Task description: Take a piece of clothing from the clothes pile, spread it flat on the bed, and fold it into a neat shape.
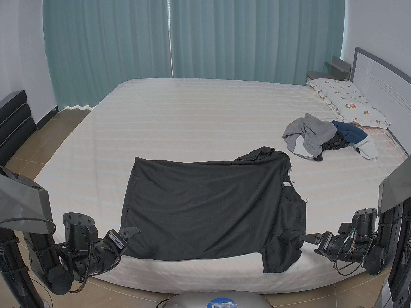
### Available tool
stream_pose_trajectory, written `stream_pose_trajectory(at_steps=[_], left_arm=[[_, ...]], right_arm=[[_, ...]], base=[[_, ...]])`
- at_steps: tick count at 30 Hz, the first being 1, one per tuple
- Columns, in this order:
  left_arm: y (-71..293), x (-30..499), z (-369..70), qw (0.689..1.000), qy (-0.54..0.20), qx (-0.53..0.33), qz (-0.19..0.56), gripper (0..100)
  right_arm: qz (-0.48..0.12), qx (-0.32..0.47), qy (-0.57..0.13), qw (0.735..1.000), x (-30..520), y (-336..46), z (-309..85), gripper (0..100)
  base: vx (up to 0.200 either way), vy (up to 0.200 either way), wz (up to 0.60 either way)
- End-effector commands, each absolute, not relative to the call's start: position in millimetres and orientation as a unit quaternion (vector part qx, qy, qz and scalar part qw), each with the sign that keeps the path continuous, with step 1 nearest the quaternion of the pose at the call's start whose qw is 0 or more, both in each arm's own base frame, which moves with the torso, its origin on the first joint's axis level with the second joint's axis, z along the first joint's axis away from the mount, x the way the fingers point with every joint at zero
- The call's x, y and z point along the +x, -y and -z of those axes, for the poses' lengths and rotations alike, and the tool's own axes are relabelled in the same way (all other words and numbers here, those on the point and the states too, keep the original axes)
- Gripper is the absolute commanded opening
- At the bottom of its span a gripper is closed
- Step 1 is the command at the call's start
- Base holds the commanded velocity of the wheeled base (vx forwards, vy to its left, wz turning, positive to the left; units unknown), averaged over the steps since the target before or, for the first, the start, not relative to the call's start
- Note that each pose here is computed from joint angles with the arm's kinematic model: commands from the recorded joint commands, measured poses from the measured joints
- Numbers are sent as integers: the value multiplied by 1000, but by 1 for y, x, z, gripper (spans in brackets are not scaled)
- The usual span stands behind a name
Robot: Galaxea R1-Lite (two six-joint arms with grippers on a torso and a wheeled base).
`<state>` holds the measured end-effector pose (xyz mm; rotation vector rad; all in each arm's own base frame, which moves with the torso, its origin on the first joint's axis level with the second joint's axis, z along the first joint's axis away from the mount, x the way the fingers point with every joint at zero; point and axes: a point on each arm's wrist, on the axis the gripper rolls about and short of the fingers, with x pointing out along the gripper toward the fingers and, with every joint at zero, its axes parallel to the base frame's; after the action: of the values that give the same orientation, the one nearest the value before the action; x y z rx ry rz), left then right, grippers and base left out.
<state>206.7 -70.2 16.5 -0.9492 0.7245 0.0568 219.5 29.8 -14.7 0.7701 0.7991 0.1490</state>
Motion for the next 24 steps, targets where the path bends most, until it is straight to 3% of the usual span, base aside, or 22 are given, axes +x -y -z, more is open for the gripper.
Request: stream_pose_trajectory(at_steps=[1,11,24], left_arm=[[64,197,-6,823,-368,-430,-51,100],[54,198,19,822,-402,-391,-94,100],[55,210,40,844,-386,-365,-75,100]], right_arm=[[-71,363,-384,846,216,-30,16,100],[-72,360,-392,843,214,-32,18,100],[-71,361,-394,842,216,-33,21,100]], base=[[0,0,0],[0,0,0],[0,0,0]])
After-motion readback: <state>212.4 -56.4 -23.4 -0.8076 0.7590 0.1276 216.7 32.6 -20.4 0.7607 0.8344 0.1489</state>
